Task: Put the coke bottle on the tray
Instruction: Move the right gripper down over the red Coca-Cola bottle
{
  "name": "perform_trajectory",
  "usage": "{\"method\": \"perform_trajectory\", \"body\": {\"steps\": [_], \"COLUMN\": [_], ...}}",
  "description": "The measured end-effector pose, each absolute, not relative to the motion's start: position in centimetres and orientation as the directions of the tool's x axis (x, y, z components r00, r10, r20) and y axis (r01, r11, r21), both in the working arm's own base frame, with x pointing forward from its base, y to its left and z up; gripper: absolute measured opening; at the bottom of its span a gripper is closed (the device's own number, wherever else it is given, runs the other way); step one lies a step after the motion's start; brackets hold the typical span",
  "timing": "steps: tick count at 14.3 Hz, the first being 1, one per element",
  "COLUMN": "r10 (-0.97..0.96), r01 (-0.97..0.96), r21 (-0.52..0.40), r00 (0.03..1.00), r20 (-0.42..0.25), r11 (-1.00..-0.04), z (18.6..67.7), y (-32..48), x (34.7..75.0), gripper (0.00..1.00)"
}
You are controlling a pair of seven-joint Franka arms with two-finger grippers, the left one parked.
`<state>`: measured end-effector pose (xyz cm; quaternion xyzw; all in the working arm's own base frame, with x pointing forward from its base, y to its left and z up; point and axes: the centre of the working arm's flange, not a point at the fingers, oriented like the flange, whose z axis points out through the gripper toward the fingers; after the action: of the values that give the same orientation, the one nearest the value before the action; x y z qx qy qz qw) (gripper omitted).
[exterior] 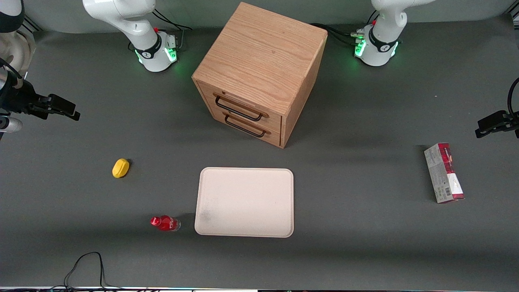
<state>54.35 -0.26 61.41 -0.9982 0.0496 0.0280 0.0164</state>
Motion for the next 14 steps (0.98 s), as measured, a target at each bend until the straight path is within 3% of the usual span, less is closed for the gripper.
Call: {"method": "perform_trajectory", "body": {"steps": [8,11,14], "r10": [-0.09,-0.062,-0.013], "r01": [-0.091,-0.062,-0.012], "r21": [-0.028,-0.024,-0.027], "r00": [0.995,0.998,1.0], "r20": [-0.033,-0.002,0.024], "r11": [-0.995,-0.998,-1.0], "z": [60.4,59.1,57.0], "y": [0.3,2.2,5.9], "x": [55.6,58.8,64.4], "gripper": [1.0,1.0,1.0]}}
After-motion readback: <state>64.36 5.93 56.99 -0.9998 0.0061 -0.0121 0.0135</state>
